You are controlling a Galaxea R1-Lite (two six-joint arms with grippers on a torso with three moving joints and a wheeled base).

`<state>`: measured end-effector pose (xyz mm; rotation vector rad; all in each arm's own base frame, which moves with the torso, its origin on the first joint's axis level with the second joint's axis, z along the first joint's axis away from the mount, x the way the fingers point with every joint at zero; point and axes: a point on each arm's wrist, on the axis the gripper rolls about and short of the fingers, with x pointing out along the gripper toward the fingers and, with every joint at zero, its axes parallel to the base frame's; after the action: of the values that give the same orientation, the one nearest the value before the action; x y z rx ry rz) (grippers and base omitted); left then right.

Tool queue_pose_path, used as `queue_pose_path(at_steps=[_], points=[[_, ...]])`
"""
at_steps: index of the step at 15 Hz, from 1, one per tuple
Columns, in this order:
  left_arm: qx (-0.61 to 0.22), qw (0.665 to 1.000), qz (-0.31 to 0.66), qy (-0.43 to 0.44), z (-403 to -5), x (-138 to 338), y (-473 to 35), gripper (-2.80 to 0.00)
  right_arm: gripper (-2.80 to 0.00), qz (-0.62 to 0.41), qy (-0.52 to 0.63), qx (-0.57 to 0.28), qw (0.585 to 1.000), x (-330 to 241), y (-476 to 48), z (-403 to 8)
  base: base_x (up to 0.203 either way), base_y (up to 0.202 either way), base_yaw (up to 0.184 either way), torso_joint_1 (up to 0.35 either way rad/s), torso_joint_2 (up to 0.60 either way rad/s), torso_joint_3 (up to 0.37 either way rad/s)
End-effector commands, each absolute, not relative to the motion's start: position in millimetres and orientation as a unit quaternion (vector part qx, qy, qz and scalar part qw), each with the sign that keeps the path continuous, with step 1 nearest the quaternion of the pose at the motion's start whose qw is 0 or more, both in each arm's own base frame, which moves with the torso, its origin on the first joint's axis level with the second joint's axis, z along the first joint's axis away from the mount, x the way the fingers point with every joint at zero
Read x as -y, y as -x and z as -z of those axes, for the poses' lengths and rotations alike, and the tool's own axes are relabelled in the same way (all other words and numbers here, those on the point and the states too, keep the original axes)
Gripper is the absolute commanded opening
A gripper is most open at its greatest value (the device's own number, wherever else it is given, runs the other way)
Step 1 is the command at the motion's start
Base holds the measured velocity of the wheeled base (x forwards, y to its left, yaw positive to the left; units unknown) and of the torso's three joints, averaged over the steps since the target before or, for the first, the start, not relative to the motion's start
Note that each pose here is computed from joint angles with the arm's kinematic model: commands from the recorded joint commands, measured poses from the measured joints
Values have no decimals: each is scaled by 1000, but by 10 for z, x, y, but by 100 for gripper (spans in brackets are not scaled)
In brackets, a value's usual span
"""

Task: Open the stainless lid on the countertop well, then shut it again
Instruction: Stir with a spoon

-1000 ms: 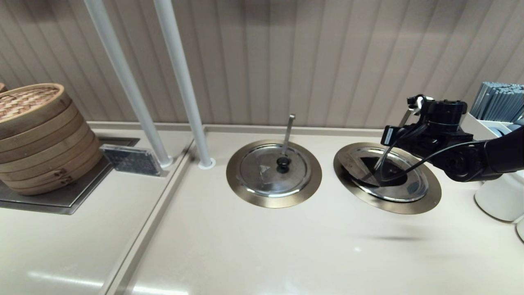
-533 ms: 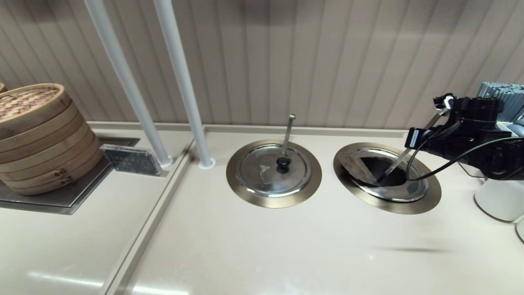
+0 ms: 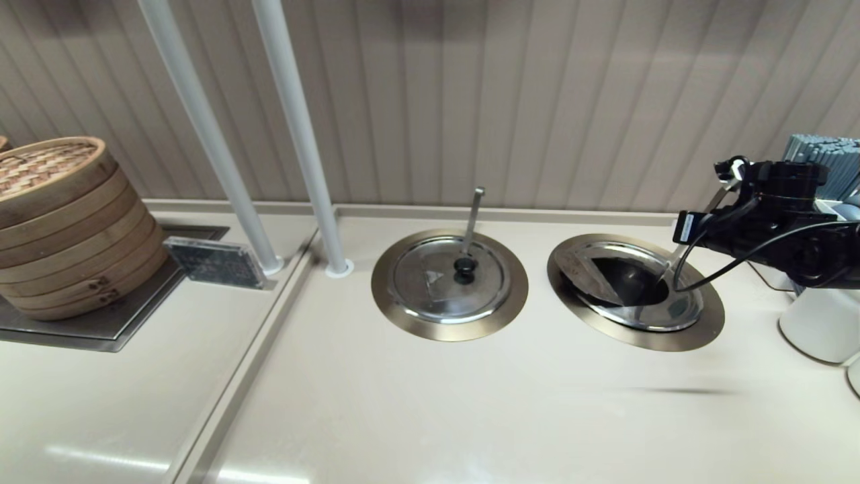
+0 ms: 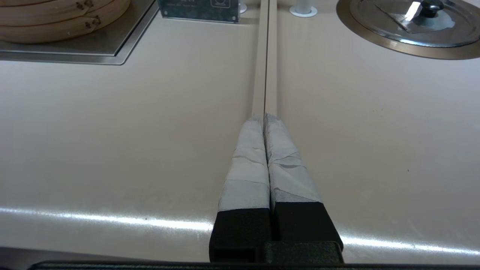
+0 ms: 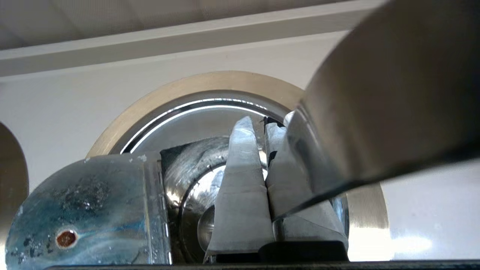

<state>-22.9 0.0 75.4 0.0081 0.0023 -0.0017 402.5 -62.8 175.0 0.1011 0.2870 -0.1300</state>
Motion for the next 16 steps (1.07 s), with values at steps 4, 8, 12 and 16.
queue_pose_path(at_steps=[4, 8, 12, 16], points=[[-1, 1000, 1, -4, -756, 0, 229, -280, -280, 40, -77, -134, 987, 334, -4193, -1753, 0, 0, 0, 0, 0, 0], [-2, 1000, 1, -4, -752, 0, 228, -280, -280, 28, -77, -141, 987, 215, -4092, -1778, 0, 0, 0, 0, 0, 0], [-1, 1000, 1, -4, -753, 0, 228, -280, -280, 57, -81, -156, 983, 457, -3886, -1731, 0, 0, 0, 0, 0, 0], [-1, 1000, 1, -4, -754, 0, 229, -280, -280, 76, -86, -158, 981, 730, -3826, -1710, 0, 0, 0, 0, 0, 0]])
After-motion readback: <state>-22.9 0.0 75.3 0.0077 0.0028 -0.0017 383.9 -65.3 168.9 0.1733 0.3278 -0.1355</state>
